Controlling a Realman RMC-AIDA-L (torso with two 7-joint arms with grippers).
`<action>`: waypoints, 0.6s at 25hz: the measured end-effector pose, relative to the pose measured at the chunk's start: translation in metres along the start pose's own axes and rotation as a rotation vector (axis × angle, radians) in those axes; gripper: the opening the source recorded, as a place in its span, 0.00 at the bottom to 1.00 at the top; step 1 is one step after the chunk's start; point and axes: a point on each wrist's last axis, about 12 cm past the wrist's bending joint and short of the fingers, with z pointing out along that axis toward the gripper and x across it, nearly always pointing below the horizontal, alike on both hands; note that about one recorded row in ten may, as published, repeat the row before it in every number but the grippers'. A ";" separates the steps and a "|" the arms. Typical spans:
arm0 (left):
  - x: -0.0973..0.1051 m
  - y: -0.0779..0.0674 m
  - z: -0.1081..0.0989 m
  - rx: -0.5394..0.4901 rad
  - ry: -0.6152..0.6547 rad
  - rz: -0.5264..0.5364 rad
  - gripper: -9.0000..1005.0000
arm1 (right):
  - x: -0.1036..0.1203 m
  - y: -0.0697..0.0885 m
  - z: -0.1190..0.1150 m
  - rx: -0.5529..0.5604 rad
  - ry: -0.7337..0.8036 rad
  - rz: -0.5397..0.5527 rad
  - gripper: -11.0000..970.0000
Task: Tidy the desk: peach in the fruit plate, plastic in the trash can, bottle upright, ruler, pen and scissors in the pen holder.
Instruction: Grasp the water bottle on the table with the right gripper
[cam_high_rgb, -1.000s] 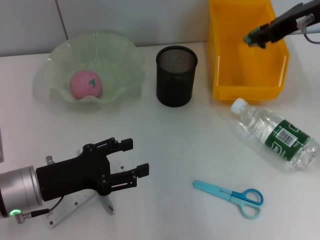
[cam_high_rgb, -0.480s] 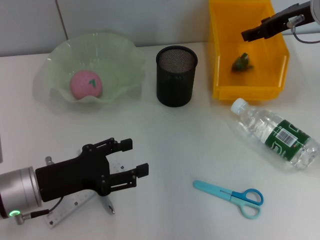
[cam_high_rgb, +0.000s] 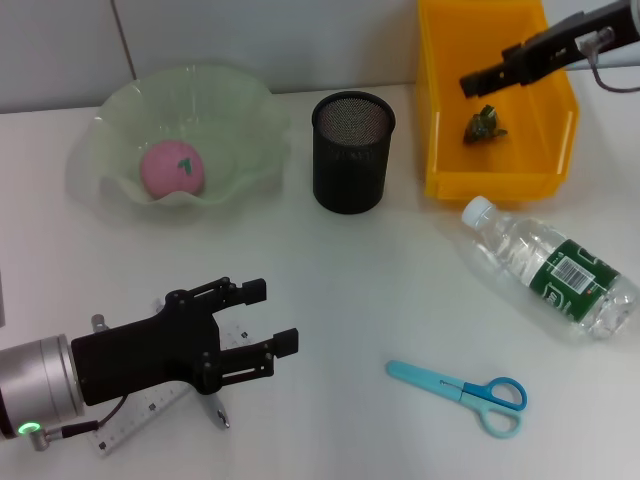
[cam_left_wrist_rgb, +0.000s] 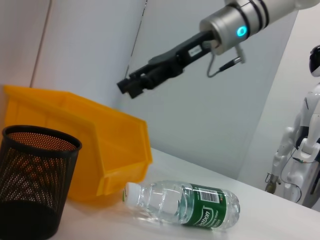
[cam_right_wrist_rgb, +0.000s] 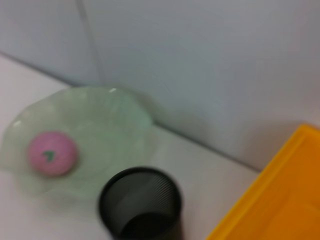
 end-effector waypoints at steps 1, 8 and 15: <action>0.000 0.000 0.000 0.001 -0.001 0.000 0.80 | 0.001 0.003 -0.004 -0.017 0.020 0.001 0.80; -0.002 0.000 0.000 0.007 -0.006 0.001 0.80 | 0.016 0.011 -0.026 -0.031 0.195 0.022 0.80; -0.004 0.001 0.000 0.008 -0.007 -0.003 0.80 | 0.037 0.007 -0.021 -0.016 0.360 0.069 0.80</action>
